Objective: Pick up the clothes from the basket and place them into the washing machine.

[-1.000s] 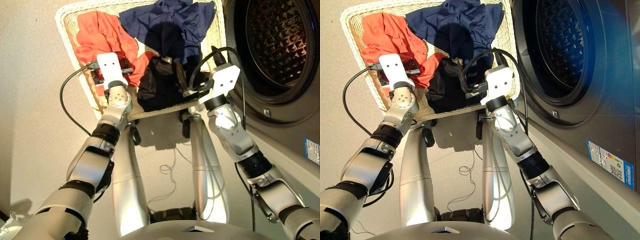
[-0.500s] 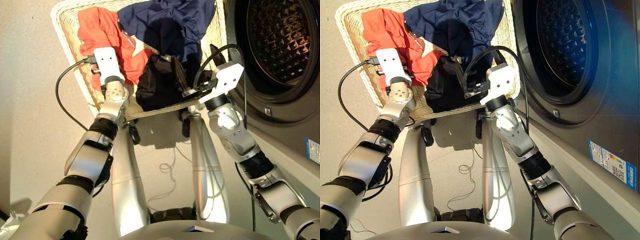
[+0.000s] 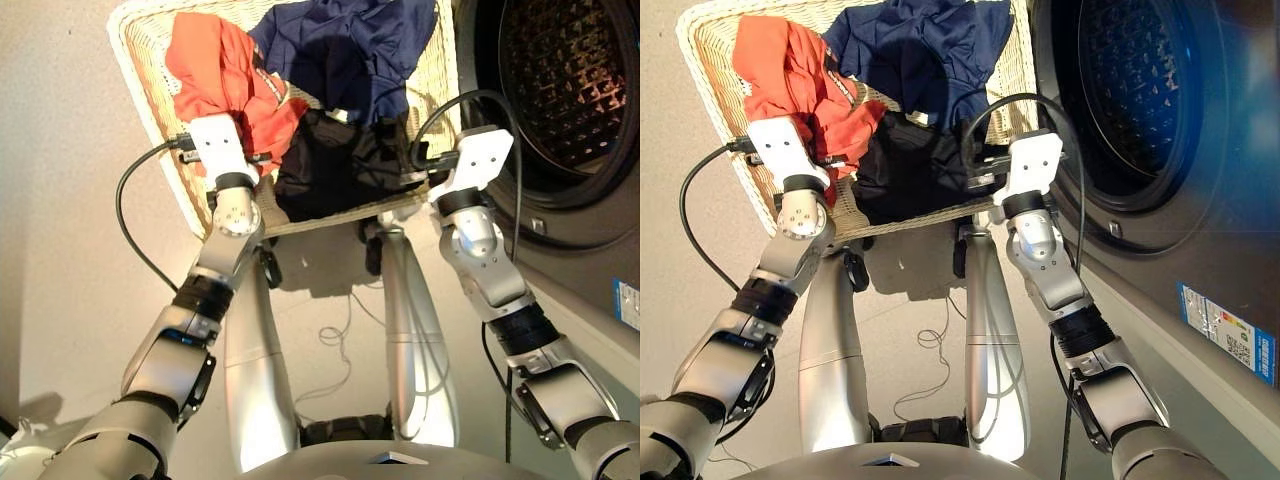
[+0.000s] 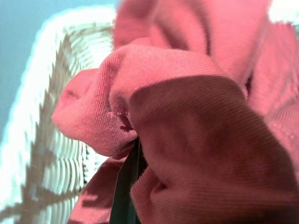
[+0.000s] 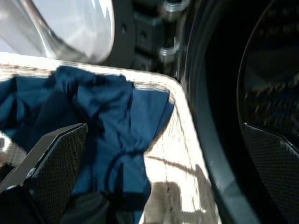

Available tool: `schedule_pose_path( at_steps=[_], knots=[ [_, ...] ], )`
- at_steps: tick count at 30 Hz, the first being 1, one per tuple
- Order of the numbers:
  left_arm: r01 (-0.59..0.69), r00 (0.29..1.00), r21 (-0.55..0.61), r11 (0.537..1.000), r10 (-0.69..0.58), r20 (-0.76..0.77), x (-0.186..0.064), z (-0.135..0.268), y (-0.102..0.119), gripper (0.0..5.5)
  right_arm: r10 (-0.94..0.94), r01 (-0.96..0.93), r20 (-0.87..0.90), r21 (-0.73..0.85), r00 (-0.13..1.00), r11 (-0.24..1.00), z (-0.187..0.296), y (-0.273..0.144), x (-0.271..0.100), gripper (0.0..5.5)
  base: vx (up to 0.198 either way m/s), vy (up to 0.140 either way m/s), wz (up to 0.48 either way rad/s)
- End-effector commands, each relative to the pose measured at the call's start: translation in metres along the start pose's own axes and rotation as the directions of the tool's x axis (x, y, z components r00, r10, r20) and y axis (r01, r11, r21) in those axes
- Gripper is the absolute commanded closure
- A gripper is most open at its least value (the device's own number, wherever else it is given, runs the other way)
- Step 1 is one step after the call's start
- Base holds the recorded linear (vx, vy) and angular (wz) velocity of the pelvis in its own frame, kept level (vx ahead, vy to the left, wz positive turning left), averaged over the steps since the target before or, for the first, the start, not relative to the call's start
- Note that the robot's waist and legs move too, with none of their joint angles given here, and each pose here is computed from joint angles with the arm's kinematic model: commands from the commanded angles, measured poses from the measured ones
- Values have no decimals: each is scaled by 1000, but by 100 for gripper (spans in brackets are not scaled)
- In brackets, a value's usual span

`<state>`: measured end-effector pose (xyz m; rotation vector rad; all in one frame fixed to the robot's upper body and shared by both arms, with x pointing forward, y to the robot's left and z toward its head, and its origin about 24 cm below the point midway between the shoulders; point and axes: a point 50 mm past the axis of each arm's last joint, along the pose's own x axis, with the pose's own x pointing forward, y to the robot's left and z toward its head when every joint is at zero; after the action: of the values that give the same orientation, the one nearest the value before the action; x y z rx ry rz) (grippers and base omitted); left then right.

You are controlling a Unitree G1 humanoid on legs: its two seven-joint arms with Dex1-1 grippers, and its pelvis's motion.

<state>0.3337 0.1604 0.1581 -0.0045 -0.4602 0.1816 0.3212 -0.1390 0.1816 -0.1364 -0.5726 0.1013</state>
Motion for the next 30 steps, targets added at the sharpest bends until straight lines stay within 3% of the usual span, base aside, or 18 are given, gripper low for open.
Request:
schedule_pose_path(
  at_steps=[1, 5, 12, 19, 24, 30],
  knots=[
    [216, 930, -15, 976, -201, 307, -6, 56, -9, 550, 170, -129, 140, -262, 975, 956, 35, -10, 15, 0, 0, 0, 0],
    [420, 851, -54, 906, -372, 371, -24, 75, -16, 550, 333, -288, 128, -283, 934, 915, 47, -10, 6, 0, 0, 0, 0],
    [687, 653, -7, 726, -614, 443, -46, 104, -28, 550, 565, -481, 145, -380, 812, 790, 74, 7, 5, 0, 0, 0, 0],
    [802, 522, 15, 598, -712, 470, -58, 118, -41, 550, 691, -577, 136, -451, 710, 681, 90, 29, 12, 0, 0, 0, 0],
    [880, 458, -77, 469, -794, 399, -69, 107, -46, 550, 724, -573, 177, -500, 666, 649, 105, 42, 18, 0, 0, 0, 0],
    [898, 431, -103, 427, -813, 390, -71, 106, -53, 550, 682, -483, 277, -532, 677, 696, 124, 62, 44, 0, 0, 0, 0]
  ],
)
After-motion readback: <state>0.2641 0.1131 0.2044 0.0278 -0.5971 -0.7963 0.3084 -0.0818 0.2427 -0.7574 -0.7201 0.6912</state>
